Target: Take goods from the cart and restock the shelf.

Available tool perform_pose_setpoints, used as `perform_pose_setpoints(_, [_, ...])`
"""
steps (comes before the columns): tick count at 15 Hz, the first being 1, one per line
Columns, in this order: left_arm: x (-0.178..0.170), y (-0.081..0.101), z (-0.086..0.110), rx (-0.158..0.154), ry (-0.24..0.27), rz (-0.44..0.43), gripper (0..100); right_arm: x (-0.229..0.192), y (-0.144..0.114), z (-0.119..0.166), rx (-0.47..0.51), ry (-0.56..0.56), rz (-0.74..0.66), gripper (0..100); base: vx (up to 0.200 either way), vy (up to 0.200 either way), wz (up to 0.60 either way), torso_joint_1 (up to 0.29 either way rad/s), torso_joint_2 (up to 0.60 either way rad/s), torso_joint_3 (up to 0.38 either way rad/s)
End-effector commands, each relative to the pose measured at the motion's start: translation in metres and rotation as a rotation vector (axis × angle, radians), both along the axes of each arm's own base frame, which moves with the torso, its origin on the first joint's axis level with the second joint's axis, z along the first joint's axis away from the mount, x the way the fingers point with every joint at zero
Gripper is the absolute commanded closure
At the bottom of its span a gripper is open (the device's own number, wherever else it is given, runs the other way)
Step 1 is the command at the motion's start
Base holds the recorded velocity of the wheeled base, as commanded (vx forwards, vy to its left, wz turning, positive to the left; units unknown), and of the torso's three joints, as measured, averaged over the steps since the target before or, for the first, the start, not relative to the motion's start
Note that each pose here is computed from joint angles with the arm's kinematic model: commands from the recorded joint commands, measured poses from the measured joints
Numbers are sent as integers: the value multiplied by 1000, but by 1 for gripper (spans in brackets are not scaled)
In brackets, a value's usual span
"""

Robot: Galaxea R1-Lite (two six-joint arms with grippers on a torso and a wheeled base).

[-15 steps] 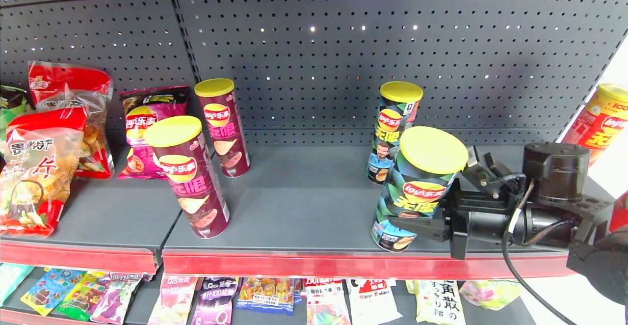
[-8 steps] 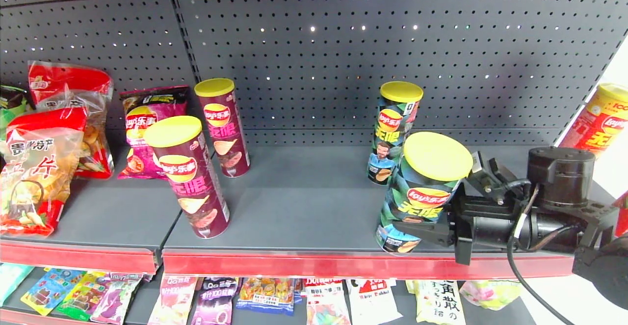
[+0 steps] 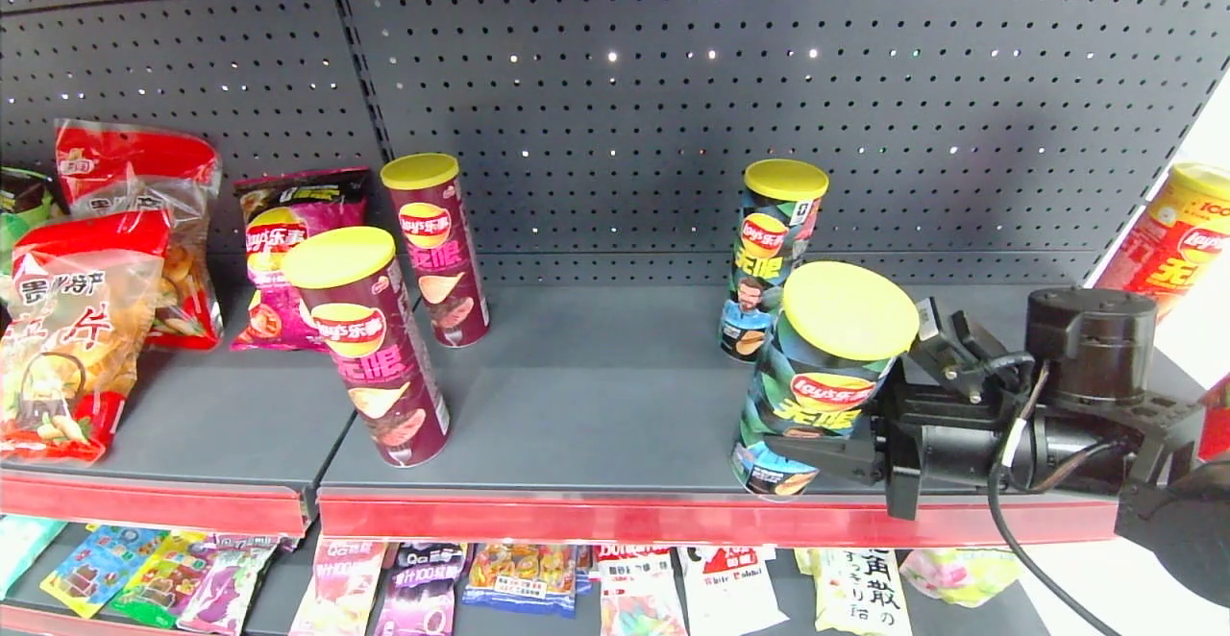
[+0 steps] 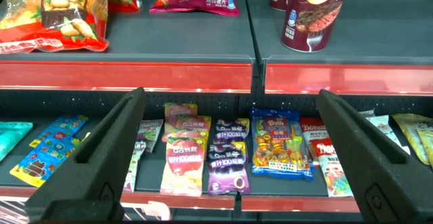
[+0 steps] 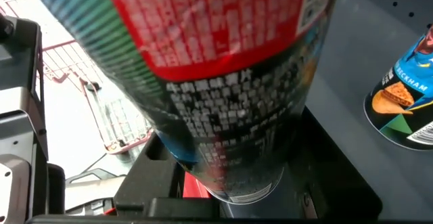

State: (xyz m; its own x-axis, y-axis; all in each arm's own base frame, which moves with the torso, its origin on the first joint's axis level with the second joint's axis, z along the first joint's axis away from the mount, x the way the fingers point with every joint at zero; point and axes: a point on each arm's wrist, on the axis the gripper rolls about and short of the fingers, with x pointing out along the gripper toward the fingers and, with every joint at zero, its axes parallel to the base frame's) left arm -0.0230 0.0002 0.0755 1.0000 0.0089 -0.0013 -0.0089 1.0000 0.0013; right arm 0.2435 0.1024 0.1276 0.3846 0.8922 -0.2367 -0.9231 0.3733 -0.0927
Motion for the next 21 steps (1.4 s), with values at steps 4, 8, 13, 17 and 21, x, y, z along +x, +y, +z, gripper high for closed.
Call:
perform_pose_setpoints(4, [0,0,0,0,2,0,0,0,3,-5,-7,16,11,100,0,0,0,0,0,0])
perform_pose_setpoints(8, [0,0,0,0,2,0,0,1,4,-7,-12,19,11,100,0,0,0,0,0,0])
perform_pose_setpoints(13, [0,0,0,0,2,0,0,2,4,-8,-17,26,5,0,0,0,0,0,0,0])
perform_pose_setpoints(17, [0,0,0,0,2,0,0,3,4,-8,-14,26,5,0,0,0,0,0,0,0])
perform_pose_setpoints(21, [0,0,0,0,2,0,0,3,3,-7,-13,28,-2,0,0,0,0,0,0,0])
